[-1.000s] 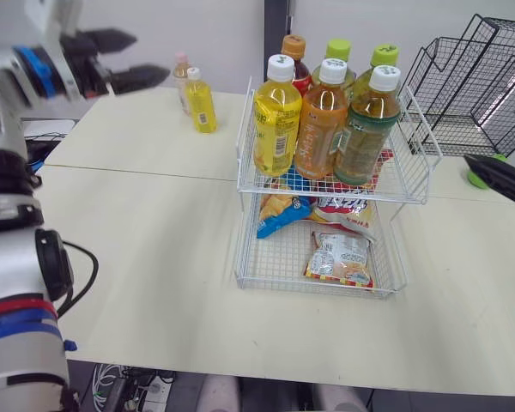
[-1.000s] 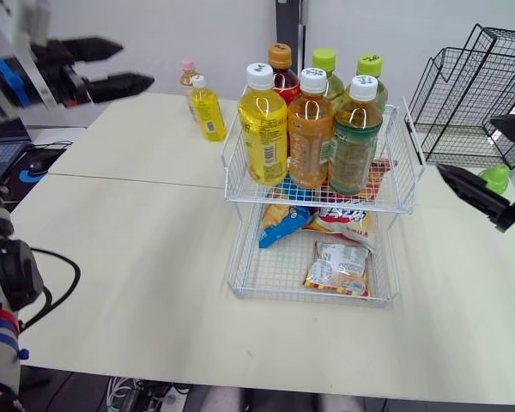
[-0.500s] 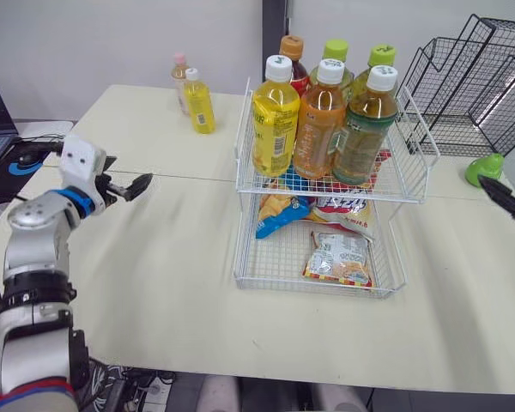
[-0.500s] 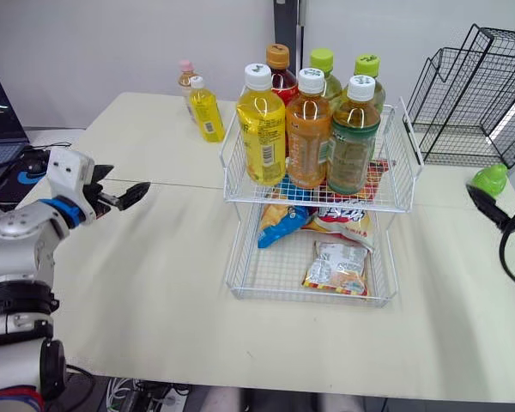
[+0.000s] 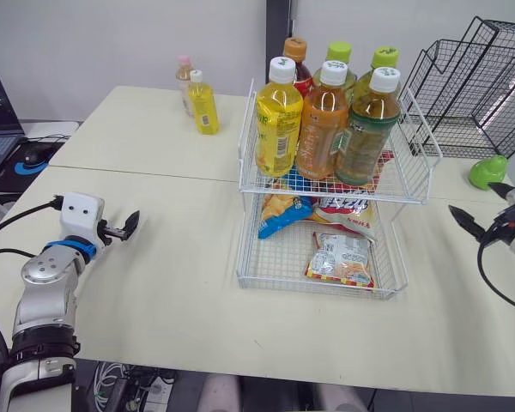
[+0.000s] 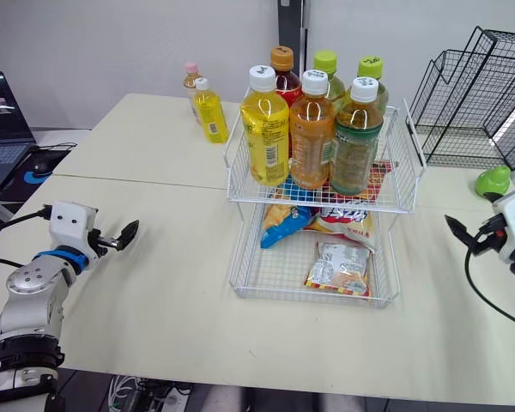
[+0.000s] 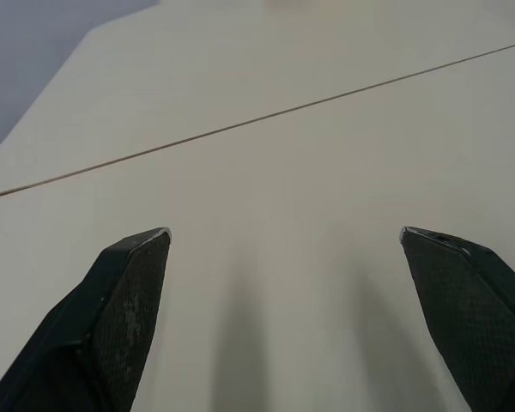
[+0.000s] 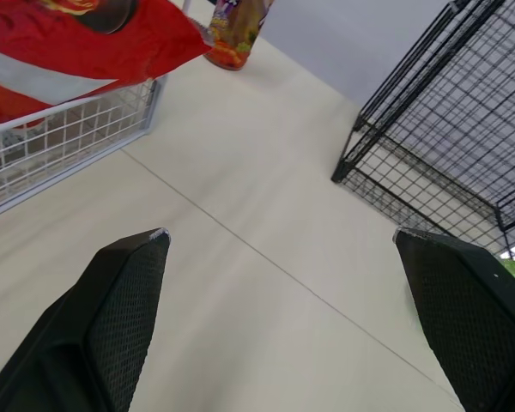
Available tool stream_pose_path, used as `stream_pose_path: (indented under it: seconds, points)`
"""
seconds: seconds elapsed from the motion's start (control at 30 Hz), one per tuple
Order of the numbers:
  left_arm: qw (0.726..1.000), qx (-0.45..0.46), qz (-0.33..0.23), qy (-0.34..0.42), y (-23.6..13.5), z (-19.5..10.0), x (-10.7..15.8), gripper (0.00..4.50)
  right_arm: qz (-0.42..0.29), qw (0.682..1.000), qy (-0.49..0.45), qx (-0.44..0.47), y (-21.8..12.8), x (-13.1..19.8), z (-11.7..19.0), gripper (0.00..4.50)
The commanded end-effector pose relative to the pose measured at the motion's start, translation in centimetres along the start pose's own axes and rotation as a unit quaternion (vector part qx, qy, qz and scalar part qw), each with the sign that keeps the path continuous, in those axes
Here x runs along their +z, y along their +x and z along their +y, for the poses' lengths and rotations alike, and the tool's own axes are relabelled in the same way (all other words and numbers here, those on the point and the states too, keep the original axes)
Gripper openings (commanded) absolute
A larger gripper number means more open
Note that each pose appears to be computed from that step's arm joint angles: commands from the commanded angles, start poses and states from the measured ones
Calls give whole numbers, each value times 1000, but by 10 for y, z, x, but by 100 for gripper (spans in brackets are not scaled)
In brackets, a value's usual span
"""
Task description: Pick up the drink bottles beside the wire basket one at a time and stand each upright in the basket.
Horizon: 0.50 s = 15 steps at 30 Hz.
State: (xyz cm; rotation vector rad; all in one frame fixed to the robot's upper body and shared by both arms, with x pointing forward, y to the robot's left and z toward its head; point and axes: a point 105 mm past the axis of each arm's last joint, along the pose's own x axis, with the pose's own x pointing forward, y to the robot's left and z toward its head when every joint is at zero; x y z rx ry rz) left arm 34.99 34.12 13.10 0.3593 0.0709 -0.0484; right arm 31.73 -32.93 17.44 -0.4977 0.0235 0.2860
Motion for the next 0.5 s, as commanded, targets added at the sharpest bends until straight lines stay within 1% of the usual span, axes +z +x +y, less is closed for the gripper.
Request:
stream_pose_path:
  seconds: [0.03, 0.17, 0.43, 0.5]
  points:
    - [1000, 10, -26, 11, -2, 7, 16, 446, -14, 1000, -17, -10, -1, 10, -6, 450]
    - [1000, 6, -22, 12, -1, 4, 15, 446, -12, 1000, -13, -8, 0, 9, -4, 450]
    - [1000, 1, -29, 13, 5, 4, 23, 446, -4, 1000, 0, -5, -4, 2, 3, 450]
    - [999, -15, -32, -2, 6, 1, 25, 446, -4, 1000, 4, -6, -4, 1, 5, 450]
